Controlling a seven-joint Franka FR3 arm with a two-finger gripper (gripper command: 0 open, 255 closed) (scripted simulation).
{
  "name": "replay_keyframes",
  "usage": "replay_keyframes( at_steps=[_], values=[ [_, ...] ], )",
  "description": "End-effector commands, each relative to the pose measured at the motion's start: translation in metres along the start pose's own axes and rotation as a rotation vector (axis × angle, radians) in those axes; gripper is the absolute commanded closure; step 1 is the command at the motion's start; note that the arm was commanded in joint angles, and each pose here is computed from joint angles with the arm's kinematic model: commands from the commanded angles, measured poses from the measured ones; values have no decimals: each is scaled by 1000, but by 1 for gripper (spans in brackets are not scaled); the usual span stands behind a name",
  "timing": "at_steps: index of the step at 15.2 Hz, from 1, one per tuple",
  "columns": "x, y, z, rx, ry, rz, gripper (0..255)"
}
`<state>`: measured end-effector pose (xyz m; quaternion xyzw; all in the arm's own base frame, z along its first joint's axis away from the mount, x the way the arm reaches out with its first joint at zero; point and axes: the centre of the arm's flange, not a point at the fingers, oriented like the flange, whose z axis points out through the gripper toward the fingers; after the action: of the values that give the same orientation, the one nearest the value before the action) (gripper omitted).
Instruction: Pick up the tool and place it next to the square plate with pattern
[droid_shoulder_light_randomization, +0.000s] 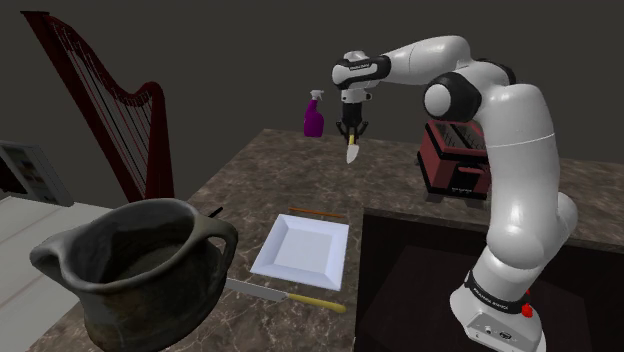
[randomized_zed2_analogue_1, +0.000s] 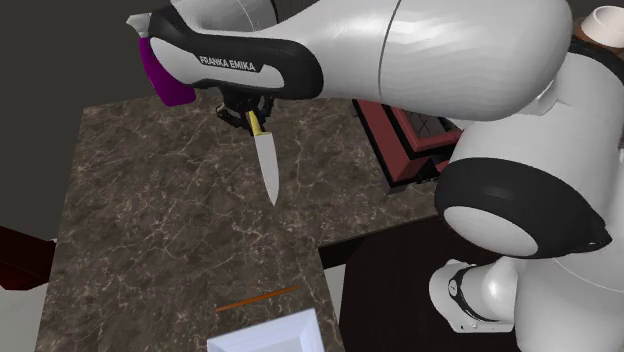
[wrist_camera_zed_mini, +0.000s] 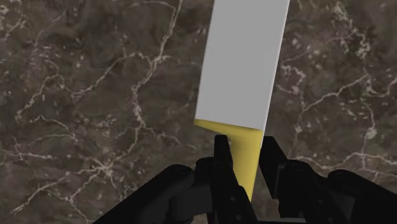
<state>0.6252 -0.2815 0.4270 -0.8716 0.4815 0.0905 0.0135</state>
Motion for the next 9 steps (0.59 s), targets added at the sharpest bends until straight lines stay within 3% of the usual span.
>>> replay_keyframes(
  at_steps=[1,9],
  values=[
    [-21,-17,3,0,0,1,255],
    [-105,-81,13,0,0,1,255]
  ],
)
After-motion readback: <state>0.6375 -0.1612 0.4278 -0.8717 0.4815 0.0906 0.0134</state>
